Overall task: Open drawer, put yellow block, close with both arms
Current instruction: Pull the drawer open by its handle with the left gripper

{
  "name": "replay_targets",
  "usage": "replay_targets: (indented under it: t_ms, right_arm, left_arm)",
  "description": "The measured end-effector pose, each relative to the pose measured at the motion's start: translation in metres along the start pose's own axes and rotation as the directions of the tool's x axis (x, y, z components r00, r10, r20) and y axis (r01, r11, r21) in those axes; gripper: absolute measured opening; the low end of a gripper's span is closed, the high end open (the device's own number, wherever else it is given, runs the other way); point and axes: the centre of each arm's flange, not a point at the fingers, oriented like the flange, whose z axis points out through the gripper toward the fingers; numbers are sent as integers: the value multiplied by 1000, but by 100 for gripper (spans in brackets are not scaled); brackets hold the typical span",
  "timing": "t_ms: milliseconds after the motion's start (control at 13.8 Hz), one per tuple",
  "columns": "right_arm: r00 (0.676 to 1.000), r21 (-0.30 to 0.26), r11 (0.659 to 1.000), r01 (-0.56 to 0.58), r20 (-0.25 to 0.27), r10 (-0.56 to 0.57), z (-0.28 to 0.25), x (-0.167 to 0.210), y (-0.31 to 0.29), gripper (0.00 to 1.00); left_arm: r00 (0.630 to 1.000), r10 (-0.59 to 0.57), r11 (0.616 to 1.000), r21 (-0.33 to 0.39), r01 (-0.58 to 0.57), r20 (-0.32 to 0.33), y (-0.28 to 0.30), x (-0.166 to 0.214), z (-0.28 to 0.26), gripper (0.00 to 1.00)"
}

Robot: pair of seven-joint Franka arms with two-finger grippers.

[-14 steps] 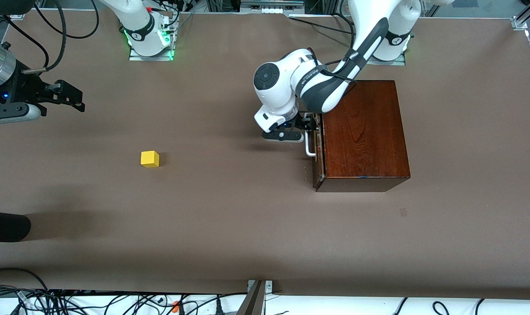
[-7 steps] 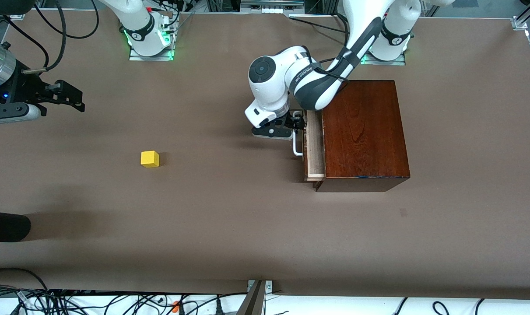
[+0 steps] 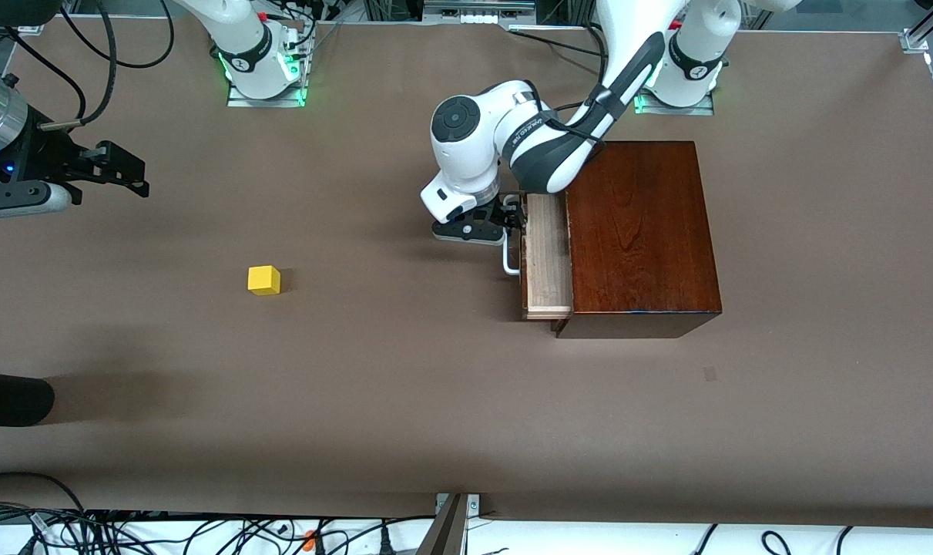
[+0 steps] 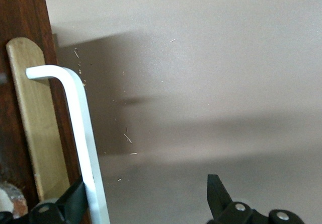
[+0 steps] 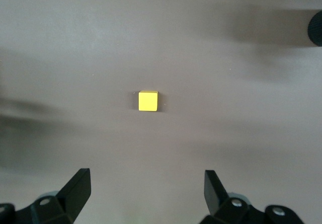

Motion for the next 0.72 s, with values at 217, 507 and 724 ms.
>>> replay_targets:
  t_ms: [217, 507, 724]
  right_arm:
    - [1000, 0, 1000, -3, 0, 3, 0, 0, 2, 100]
    - [1000, 0, 1000, -14, 8, 14, 1, -1, 8, 100]
    - [1000, 1, 1000, -15, 26, 15, 3, -3, 8, 100]
  left_arm:
    - [1000, 11, 999, -30, -11, -15, 17, -1, -17, 100]
    - [999, 2, 999, 44, -4, 34, 9, 8, -74, 100]
    - [997, 28, 997, 76, -33, 73, -21, 17, -137, 100]
